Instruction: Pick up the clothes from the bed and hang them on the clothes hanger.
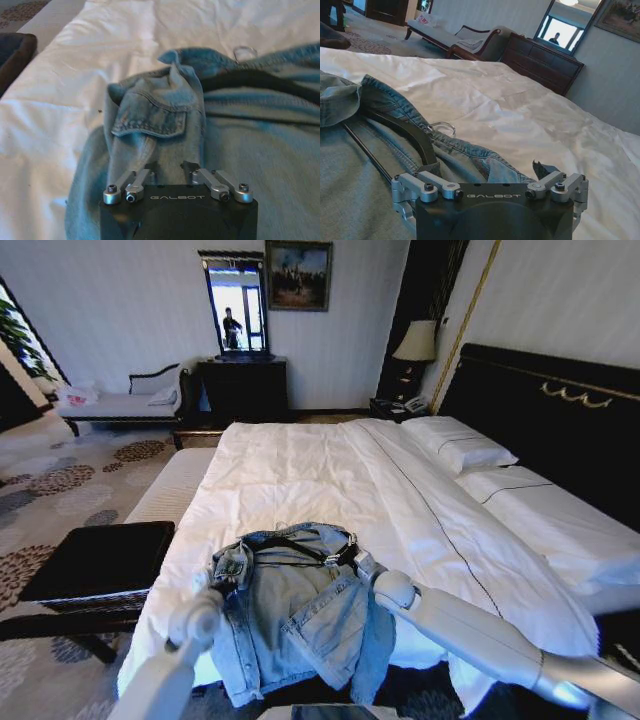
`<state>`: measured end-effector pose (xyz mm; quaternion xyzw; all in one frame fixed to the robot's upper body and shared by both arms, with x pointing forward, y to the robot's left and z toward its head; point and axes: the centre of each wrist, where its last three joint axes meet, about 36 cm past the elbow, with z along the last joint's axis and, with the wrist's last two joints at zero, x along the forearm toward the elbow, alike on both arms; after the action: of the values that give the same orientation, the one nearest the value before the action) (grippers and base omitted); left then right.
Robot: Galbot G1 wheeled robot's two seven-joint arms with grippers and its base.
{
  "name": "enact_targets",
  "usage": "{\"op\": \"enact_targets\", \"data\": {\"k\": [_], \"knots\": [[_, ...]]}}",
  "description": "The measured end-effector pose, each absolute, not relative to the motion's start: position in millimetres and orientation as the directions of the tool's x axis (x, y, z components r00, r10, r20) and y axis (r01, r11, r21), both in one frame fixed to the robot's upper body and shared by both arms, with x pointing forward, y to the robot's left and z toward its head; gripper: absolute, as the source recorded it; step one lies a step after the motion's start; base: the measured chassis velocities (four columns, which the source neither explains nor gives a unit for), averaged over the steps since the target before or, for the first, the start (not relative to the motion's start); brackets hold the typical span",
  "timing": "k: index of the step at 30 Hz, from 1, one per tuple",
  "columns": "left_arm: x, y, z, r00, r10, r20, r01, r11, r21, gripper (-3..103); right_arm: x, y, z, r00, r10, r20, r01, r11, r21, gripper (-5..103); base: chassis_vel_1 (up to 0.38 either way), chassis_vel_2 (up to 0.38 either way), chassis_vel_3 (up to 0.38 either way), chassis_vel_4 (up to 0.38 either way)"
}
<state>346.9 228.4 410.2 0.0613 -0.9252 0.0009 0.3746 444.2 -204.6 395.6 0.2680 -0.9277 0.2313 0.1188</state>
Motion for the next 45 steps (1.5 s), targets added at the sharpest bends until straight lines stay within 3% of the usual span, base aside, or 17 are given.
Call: {"op": "enact_targets", "data": {"k": [1, 5, 9, 10, 12, 15, 21, 25, 27, 29, 31, 38, 45], "knots": [[347, 228, 410, -0.712, -0.113, 0.693, -0.114, 0.992, 0.044, 29, 444, -205, 396, -0.828, -0.442, 0.344, -0.552, 0.749, -0.365, 100, 0.000, 0.000, 0.000, 0.000], [342, 220, 405, -0.703, -0.103, 0.704, -0.099, 0.994, 0.047, 51, 443, -209, 396, -0.834, -0.437, 0.337, -0.544, 0.753, -0.371, 100, 0.000, 0.000, 0.000, 0.000], [340, 220, 404, -0.696, -0.100, 0.711, -0.101, 0.994, 0.042, 61, 442, -212, 395, -0.838, -0.434, 0.329, -0.538, 0.753, -0.377, 100, 0.000, 0.000, 0.000, 0.000], [339, 220, 404, -0.694, -0.102, 0.713, -0.104, 0.994, 0.041, 69, 442, -213, 394, -0.840, -0.434, 0.327, -0.537, 0.753, -0.379, 100, 0.000, 0.000, 0.000, 0.000], [339, 221, 404, -0.690, -0.105, 0.716, -0.112, 0.993, 0.037, 66, 442, -213, 394, -0.841, -0.434, 0.324, -0.536, 0.753, -0.381, 100, 0.000, 0.000, 0.000, 0.000], [339, 223, 405, -0.681, -0.095, 0.726, -0.128, 0.992, 0.010, 49, 442, -214, 393, -0.842, -0.436, 0.318, -0.535, 0.753, -0.383, 100, 0.000, 0.000, 0.000, 0.000], [340, 227, 409, -0.678, -0.080, 0.731, -0.141, 0.990, -0.023, 33, 443, -214, 392, -0.843, -0.437, 0.314, -0.534, 0.752, -0.386, 100, 0.000, 0.000, 0.000, 0.000], [340, 230, 415, -0.682, -0.069, 0.728, -0.144, 0.989, -0.040, 12, 443, -214, 392, -0.843, -0.439, 0.311, -0.534, 0.752, -0.387, 100, 0.000, 0.000, 0.000, 0.000], [339, 230, 416, -0.683, -0.068, 0.727, -0.143, 0.989, -0.042, 12, 443, -214, 392, -0.843, -0.439, 0.310, -0.534, 0.752, -0.387, 100, 0.000, 0.000, 0.000, 0.000], [338, 230, 421, -0.692, -0.062, 0.719, -0.139, 0.989, -0.048, 3, 443, -214, 393, -0.843, -0.440, 0.309, -0.534, 0.752, -0.387, 100, 0.000, 0.000, 0.000, 0.000], [337, 230, 422, -0.695, -0.059, 0.717, -0.136, 0.989, -0.050, 3, 443, -214, 393, -0.843, -0.440, 0.309, -0.534, 0.752, -0.387, 100, 0.000, 0.000, 0.000, 0.000], [325, 228, 446, -0.798, 0.021, 0.602, -0.023, 0.998, -0.065, 0, 439, -215, 392, -0.844, -0.438, 0.310, -0.533, 0.753, -0.385, 100, 0.000, 0.000, 0.000, 0.000], [324, 220, 418, -0.855, 0.155, 0.494, 0.151, 0.987, -0.049, 0, 438, -212, 390, -0.846, -0.437, 0.306, -0.530, 0.758, -0.381, 100, 0.000, 0.000, 0.000, 0.000]]}}
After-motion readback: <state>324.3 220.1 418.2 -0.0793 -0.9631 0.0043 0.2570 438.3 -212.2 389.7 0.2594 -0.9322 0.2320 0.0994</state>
